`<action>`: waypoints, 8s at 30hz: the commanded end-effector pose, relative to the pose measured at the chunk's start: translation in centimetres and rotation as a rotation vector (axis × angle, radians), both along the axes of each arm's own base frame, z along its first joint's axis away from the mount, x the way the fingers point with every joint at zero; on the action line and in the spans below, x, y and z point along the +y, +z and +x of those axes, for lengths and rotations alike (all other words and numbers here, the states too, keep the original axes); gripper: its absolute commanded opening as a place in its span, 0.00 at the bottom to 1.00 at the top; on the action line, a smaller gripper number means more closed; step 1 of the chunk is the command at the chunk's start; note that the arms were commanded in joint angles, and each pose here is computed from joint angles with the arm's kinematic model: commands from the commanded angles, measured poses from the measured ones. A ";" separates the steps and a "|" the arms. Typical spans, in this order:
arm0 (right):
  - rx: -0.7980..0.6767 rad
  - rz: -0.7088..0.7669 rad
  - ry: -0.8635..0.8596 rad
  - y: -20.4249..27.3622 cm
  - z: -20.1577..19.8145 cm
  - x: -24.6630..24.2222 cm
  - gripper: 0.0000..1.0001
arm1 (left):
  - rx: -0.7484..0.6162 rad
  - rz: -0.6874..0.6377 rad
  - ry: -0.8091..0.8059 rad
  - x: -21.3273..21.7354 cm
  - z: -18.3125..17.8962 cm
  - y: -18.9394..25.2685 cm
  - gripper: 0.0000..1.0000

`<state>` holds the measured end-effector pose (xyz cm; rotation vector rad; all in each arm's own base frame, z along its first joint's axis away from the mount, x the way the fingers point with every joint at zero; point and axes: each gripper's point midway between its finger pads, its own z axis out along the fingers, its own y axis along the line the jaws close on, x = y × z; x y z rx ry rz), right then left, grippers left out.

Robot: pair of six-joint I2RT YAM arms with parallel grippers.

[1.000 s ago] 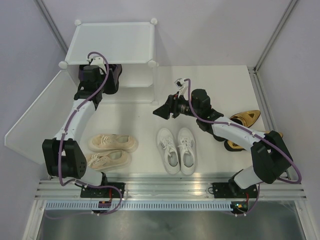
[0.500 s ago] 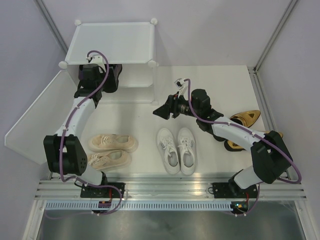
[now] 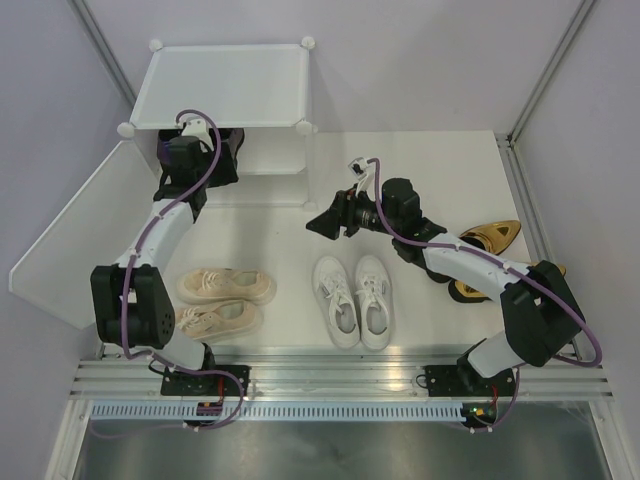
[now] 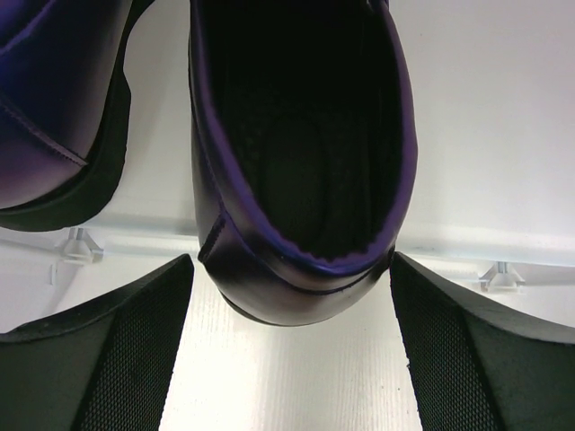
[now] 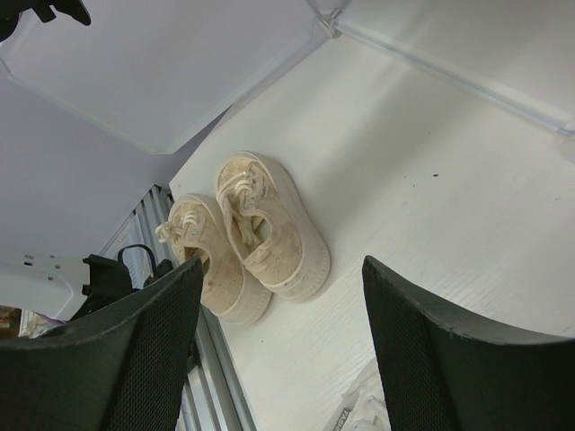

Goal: Place and organize the shoes in the shoe cabinet
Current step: Place the shoe in the shoe cabinet, then move a pair of shoes to the center of the board.

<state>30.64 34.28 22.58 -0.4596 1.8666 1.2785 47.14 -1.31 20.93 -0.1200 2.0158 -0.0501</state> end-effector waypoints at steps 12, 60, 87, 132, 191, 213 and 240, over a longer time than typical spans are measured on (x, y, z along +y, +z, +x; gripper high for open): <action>-0.041 -0.014 -0.005 0.1 0.7 0.1 0.76 | -0.088 -0.049 -0.014 -0.3 2.6 -0.2 0.77; -0.018 -0.060 -0.006 -1.7 1.6 0.4 0.76 | -0.181 0.080 0.069 4.6 5.4 0.9 0.02; -0.015 -0.068 -0.008 -2.1 1.7 0.4 0.77 | -0.129 0.081 0.193 7.4 4.5 -1.0 0.45; -0.021 -0.049 0.001 -0.9 1.1 0.2 0.81 | -0.179 -0.056 0.142 4.9 1.0 3.3 1.00; -0.407 -0.513 0.483 -13.6 -10.0 20.5 0.79 | -0.622 -0.027 0.053 -0.1 -23.2 16.9 1.00; -0.344 -0.660 0.419 -17.1 -9.1 20.4 0.31 | -0.618 -0.032 0.011 -0.9 -23.1 16.8 1.00; 0.044 -0.755 -0.712 -14.6 0.2 0.4 0.01 | -0.572 -0.053 -0.065 -2.7 -22.0 15.6 1.00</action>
